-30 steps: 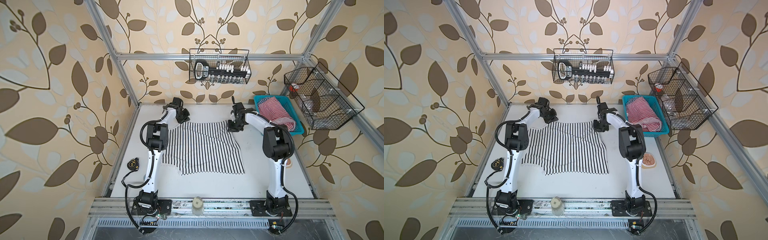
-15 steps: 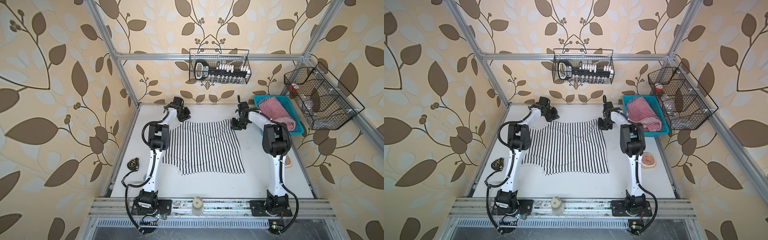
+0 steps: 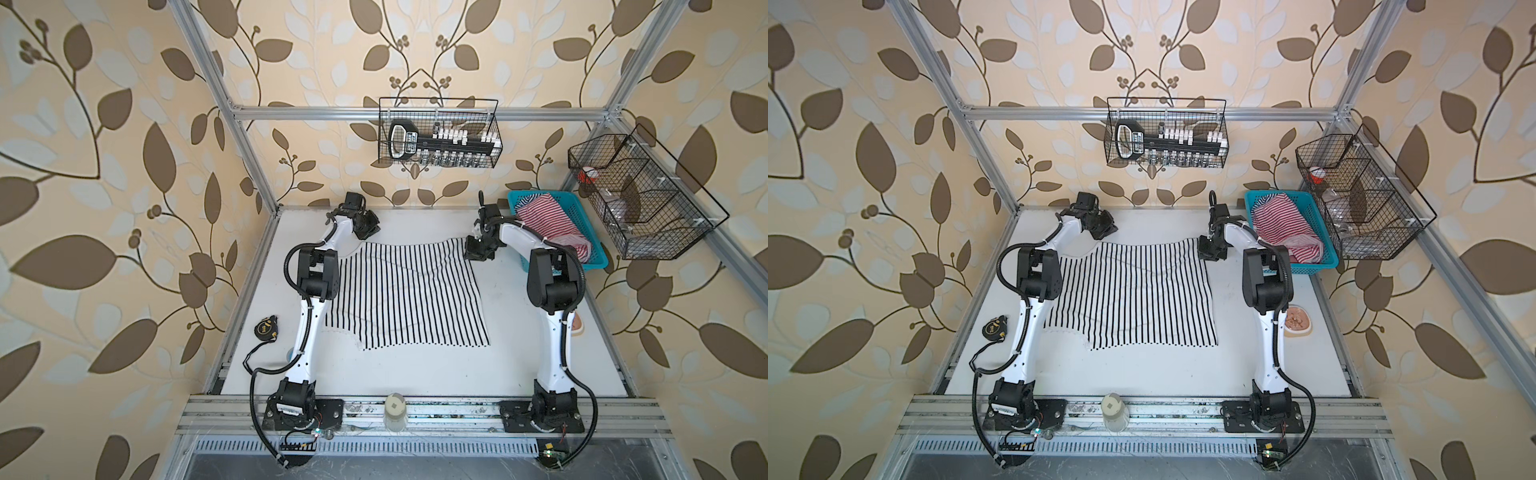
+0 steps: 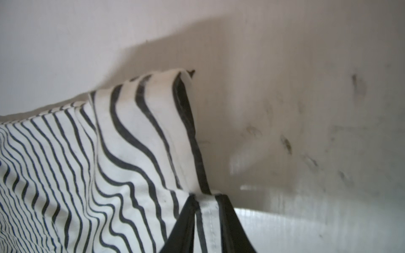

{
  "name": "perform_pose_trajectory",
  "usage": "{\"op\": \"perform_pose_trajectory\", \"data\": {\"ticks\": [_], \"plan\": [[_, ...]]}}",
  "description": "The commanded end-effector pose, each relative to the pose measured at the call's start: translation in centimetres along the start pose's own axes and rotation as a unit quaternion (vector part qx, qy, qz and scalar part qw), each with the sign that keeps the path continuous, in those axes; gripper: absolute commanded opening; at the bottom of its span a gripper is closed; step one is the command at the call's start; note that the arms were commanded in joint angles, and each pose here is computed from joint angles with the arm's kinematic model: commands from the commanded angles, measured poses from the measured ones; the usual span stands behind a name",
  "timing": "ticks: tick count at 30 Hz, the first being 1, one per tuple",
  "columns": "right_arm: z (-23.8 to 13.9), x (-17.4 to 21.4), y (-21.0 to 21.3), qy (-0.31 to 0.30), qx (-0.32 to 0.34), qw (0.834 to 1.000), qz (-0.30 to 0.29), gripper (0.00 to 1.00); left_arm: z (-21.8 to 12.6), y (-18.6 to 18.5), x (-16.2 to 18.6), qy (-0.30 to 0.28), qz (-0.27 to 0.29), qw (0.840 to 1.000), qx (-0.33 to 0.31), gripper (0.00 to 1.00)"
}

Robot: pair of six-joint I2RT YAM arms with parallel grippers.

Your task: Fold and stack the tank tops

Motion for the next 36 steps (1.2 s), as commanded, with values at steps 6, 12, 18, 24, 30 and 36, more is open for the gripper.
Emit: {"op": "perform_pose_trajectory", "data": {"ticks": [6, 12, 18, 24, 30, 36], "plan": [[-7.0, 2.3, 1.9, -0.072, -0.034, 0.997, -0.022, 0.31, -16.9, -6.9, 2.4, -0.077, 0.096, 0.992, -0.003, 0.17], [-6.4, 5.5, 4.0, -0.052, -0.047, 0.996, -0.051, 0.32, -16.1, -2.6, 5.9, -0.012, 0.077, 0.995, -0.058, 0.16], [-3.4, 8.2, 6.4, -0.026, -0.094, 0.993, -0.064, 0.29, -11.3, 0.7, 6.7, 0.07, 0.031, 0.994, -0.082, 0.06], [-0.3, 9.0, 7.1, 0.005, -0.092, 0.994, -0.06, 0.29, -7.5, 2.1, 6.1, 0.093, 0.013, 0.993, -0.075, 0.06], [1.5, 8.8, 6.8, 0.022, -0.078, 0.996, -0.047, 0.29, -4.2, 2.6, 4.8, 0.104, 0.007, 0.992, -0.076, 0.06], [3.2, 8.5, 5.7, 0.048, -0.044, 0.997, -0.031, 0.29, -1.3, 3.3, 3.7, 0.106, -0.003, 0.991, -0.077, 0.06]]}}
Point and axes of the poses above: each gripper's point midway between its finger pads, its own z axis out along the fingers, its own y axis along the line the jaws close on, x = y × z, the point moved 9 cm from there along -z, back along the fingers, and after that the axes turned 7 degrees about -z, right-handed, at the moved point
